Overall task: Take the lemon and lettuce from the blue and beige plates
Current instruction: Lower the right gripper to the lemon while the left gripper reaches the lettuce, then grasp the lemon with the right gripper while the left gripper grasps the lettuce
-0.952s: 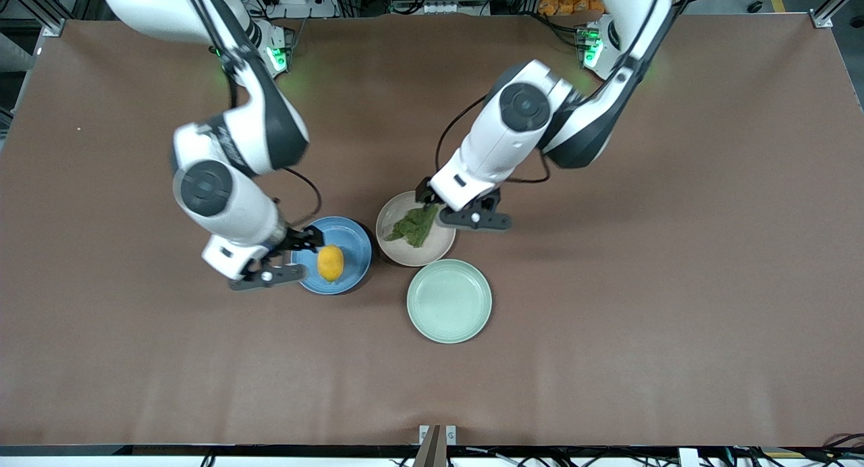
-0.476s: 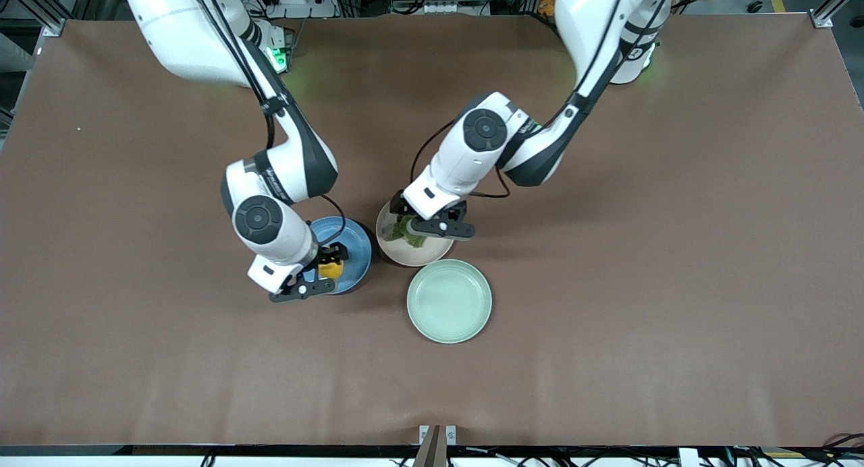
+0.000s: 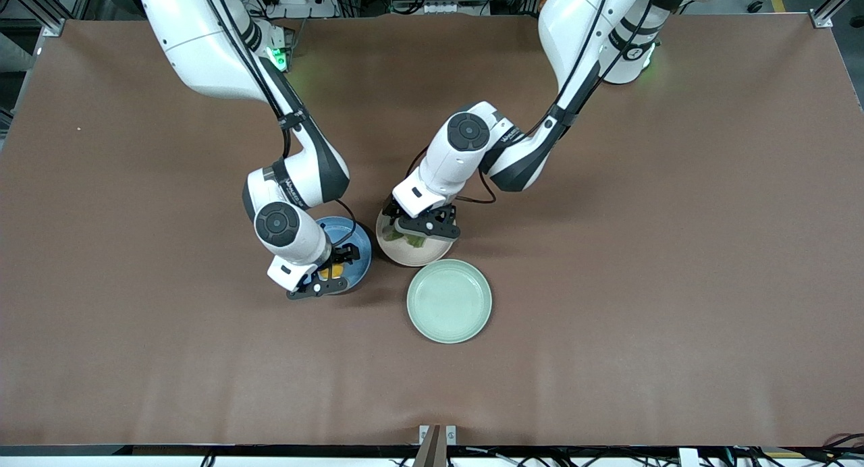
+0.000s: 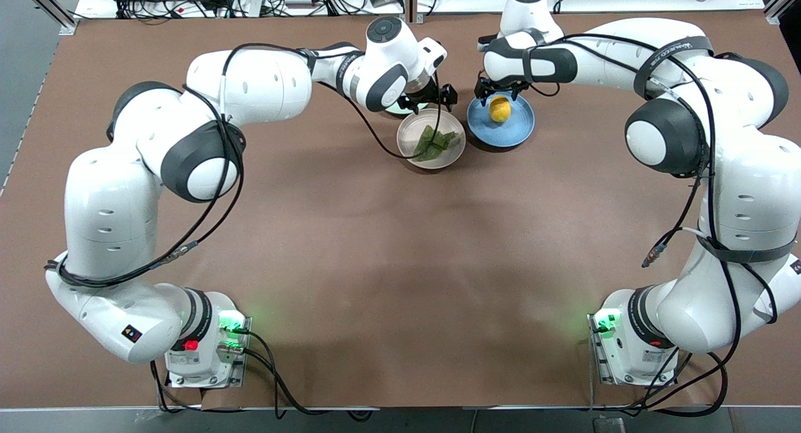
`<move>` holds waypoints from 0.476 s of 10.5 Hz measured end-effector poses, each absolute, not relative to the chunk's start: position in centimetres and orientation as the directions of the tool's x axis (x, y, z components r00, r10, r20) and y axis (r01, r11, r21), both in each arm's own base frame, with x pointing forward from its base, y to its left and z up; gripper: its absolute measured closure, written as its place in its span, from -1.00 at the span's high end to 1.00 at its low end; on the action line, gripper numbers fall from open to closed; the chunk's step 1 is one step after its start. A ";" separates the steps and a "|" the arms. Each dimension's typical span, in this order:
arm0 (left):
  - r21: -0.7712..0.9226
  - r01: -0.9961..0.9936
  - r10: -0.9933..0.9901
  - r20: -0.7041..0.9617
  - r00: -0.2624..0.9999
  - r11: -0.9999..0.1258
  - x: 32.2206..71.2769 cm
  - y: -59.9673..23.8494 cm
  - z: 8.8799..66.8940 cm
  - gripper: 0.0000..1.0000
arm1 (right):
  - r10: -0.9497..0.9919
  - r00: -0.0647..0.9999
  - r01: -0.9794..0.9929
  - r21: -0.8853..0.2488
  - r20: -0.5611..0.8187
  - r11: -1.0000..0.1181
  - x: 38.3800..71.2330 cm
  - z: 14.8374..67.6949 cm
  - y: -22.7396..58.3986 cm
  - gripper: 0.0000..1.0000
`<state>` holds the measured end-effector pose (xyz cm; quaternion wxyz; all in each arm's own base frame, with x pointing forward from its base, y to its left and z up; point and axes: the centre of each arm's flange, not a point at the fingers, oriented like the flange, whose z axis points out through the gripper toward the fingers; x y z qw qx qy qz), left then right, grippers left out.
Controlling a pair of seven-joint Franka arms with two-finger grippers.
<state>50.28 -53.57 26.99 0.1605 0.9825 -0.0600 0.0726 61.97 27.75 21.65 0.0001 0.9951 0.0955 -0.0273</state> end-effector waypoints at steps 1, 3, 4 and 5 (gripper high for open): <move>0.282 -0.178 -0.131 0.178 0.975 -0.943 49.8 -53.9 26.5 1.00 | 0.187 0.981 0.187 -0.003 -0.059 -0.982 61.8 21.2 27.5 1.00; 0.241 -0.243 -0.199 0.196 0.960 -0.940 48.7 -54.7 25.0 1.00 | 0.182 0.981 0.183 -0.005 -0.063 -0.983 61.7 21.0 27.4 1.00; 0.219 -0.291 -0.246 0.210 0.946 -0.932 47.9 -55.4 24.0 1.00 | 0.181 0.981 0.181 -0.006 -0.065 -0.983 61.6 21.0 27.3 1.00; 0.190 -0.341 -0.297 0.228 0.927 -0.921 47.1 -55.9 22.9 1.00 | 0.179 0.982 0.179 -0.007 -0.067 -0.984 61.6 20.9 27.3 0.97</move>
